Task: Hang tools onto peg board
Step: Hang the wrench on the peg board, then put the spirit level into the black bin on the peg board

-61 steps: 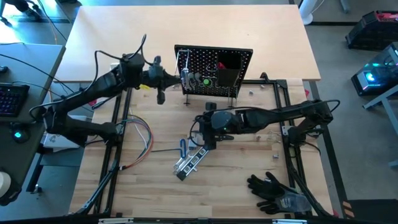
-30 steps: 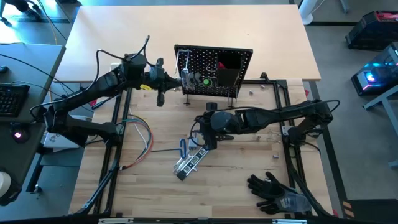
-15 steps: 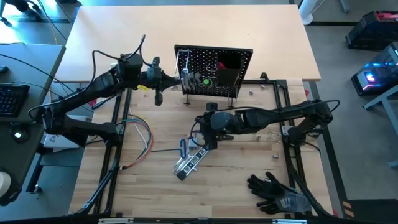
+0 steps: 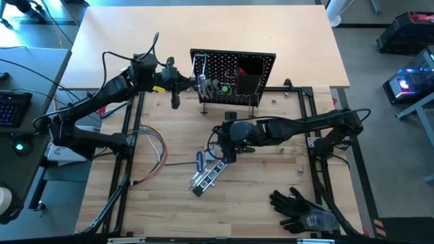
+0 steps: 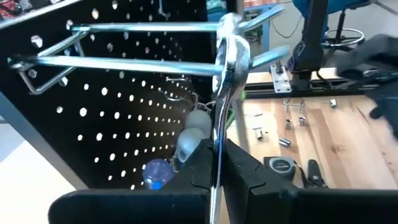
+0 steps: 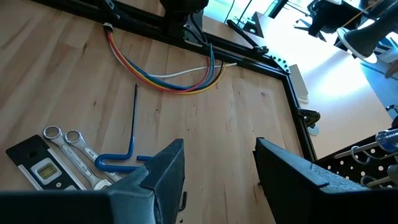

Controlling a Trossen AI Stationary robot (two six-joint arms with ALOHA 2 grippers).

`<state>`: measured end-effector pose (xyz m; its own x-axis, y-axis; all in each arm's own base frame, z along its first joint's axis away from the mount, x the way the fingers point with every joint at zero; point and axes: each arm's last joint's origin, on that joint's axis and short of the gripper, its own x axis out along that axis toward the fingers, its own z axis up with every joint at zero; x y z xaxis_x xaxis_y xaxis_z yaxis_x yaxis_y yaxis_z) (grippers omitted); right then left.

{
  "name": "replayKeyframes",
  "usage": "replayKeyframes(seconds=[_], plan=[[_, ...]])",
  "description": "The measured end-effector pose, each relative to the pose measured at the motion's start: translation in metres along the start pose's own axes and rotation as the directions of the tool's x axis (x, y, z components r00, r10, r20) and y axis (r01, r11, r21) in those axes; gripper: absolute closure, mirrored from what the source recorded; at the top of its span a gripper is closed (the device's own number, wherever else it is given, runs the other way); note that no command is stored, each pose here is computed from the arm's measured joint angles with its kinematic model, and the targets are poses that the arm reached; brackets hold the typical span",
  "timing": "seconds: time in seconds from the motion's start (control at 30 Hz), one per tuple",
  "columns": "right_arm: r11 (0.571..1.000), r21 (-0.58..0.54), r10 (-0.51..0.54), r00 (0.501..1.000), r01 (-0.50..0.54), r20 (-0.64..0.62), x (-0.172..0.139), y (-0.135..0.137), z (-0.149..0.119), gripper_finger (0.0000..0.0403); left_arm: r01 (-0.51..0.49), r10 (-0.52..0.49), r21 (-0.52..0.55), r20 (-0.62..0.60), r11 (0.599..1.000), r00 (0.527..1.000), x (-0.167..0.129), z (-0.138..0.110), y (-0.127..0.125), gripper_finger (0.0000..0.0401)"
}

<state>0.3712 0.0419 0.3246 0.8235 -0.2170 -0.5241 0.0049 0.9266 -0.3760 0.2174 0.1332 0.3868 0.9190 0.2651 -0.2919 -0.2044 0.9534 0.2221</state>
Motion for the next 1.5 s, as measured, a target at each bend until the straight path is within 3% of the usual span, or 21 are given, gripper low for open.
replayKeyframes(seconds=[0.33, 0.63, 0.83, 0.97, 1.3, 1.5], plan=[[1.000, -0.002, 0.002, 1.000, -0.002, -0.009, 0.000, 0.000, -0.001, 0.0215, -0.076, 0.077, -0.015, 0.023, 0.997, 0.997, 0.008, -0.005, 0.021, 0.0382], [1.000, -0.006, -0.020, 0.999, 0.019, -0.035, 0.001, -0.002, -0.003, 0.0215, -0.064, 0.063, -0.026, -0.026, 0.998, 0.998, 0.009, -0.011, 0.022, 0.0287], [1.000, 0.010, -0.028, 0.991, 0.030, -0.130, 0.002, -0.006, -0.014, 0.0215, -0.053, 0.045, -0.056, -0.127, 0.997, 0.991, 0.004, -0.019, 0.018, 0.0209], [0.999, 0.032, -0.020, 0.974, 0.028, -0.226, 0.002, -0.009, -0.024, 0.0215, -0.079, 0.067, -0.063, -0.175, 0.995, 0.982, -0.007, -0.020, 0.014, 0.0177], [0.994, 0.113, 0.046, 0.904, 0.002, -0.425, -0.002, -0.015, -0.048, 0.0215, -0.108, 0.071, -0.122, -0.272, 0.987, 0.960, -0.043, -0.022, 0.000, 0.0170], [0.982, 0.173, 0.143, 0.872, -0.068, -0.469, 0.015, -0.002, -0.083, 0.0215, -0.094, 0.035, -0.166, -0.327, 0.982, 0.944, -0.053, -0.045, -0.015, 0.0169]])
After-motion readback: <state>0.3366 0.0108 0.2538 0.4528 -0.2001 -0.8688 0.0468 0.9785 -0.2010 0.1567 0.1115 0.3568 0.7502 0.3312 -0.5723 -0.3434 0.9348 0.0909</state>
